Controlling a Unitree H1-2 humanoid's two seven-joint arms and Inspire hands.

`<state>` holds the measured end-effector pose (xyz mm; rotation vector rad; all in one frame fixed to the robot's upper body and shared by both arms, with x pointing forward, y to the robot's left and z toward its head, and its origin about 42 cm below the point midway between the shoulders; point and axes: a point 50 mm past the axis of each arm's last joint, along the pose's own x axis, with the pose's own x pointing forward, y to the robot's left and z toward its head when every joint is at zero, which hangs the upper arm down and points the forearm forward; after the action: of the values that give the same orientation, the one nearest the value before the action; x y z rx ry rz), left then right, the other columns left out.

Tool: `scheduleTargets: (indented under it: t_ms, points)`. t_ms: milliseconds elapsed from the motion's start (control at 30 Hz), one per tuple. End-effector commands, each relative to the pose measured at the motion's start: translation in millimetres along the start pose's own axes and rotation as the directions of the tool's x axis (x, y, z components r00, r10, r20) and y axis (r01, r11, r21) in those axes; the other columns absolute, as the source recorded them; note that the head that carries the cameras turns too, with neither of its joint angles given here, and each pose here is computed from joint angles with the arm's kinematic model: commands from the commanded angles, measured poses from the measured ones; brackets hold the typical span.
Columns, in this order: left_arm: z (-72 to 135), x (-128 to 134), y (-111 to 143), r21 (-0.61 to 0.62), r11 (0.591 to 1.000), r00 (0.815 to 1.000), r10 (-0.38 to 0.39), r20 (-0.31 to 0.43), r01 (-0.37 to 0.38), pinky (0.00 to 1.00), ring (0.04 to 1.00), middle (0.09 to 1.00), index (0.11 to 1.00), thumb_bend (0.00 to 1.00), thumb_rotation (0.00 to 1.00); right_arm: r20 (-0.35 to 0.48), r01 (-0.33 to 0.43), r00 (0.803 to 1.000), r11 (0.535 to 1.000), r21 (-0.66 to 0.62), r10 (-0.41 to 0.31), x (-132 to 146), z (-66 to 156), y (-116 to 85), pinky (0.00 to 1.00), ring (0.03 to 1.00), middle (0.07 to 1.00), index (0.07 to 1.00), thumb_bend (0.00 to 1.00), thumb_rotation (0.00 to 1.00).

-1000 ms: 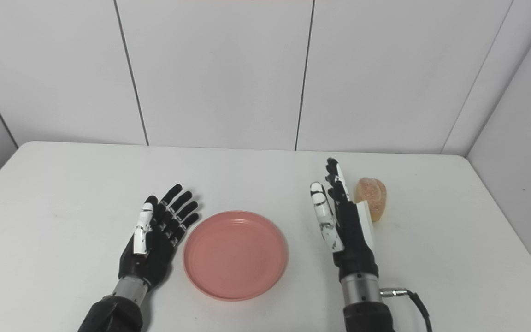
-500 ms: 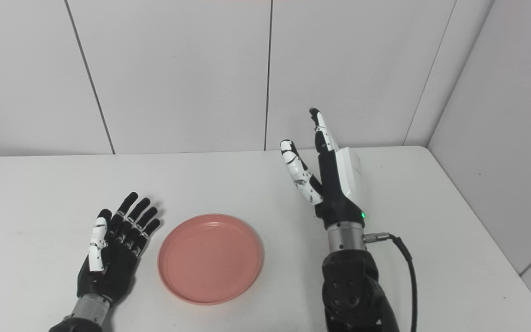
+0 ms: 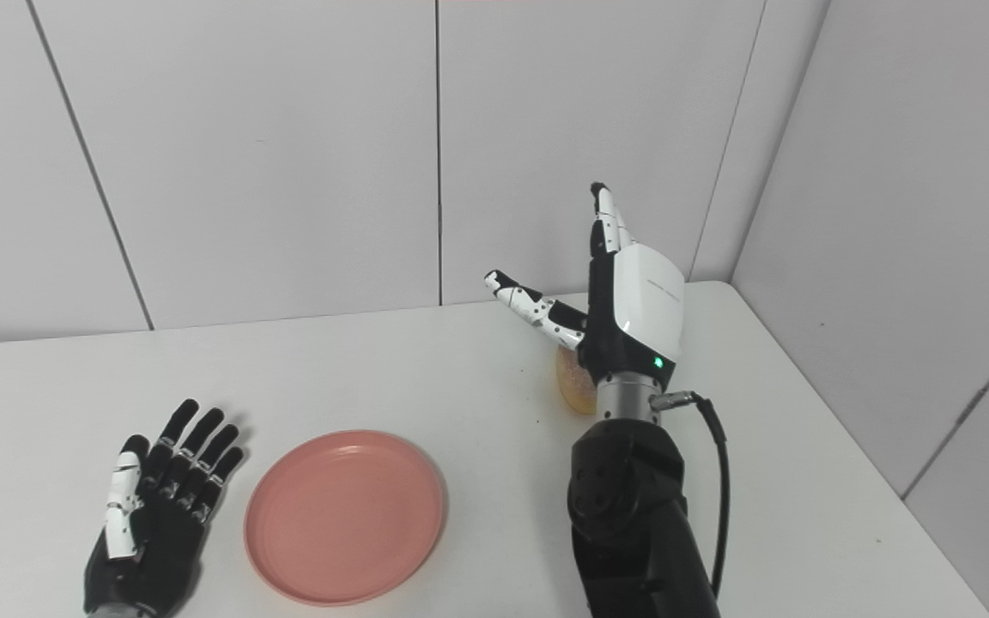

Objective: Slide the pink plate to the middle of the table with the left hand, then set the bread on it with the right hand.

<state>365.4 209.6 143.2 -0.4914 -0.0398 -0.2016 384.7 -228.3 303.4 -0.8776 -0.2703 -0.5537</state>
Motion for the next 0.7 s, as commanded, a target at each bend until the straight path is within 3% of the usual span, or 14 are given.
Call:
scheduleTargets:
  t_ms: [0,300,667]
  points:
    - [-10,-6,10,-0.006,0.999,0.997,0.043,-0.068,-0.044,0.95,0.907,0.905,0.901,0.3,1.0,0.018,0.039,0.999,0.999,-0.035,-0.039,14,11,-6,0.74,0.887,0.935,0.969,0.87,0.72]
    - [-8,-7,10,-0.002,0.999,0.996,0.049,-0.074,-0.049,0.95,0.91,0.907,0.903,0.32,1.0,-0.073,-0.039,0.997,0.99,-0.136,0.029,28,-1,8,0.9,0.961,0.98,1.0,0.92,0.72]
    - [-6,-7,11,-0.01,0.999,0.996,0.043,-0.083,-0.044,0.96,0.907,0.897,0.89,0.31,1.0,-0.181,-0.13,0.979,0.976,-0.172,0.099,42,-23,18,0.95,0.994,1.0,1.0,0.94,0.71]
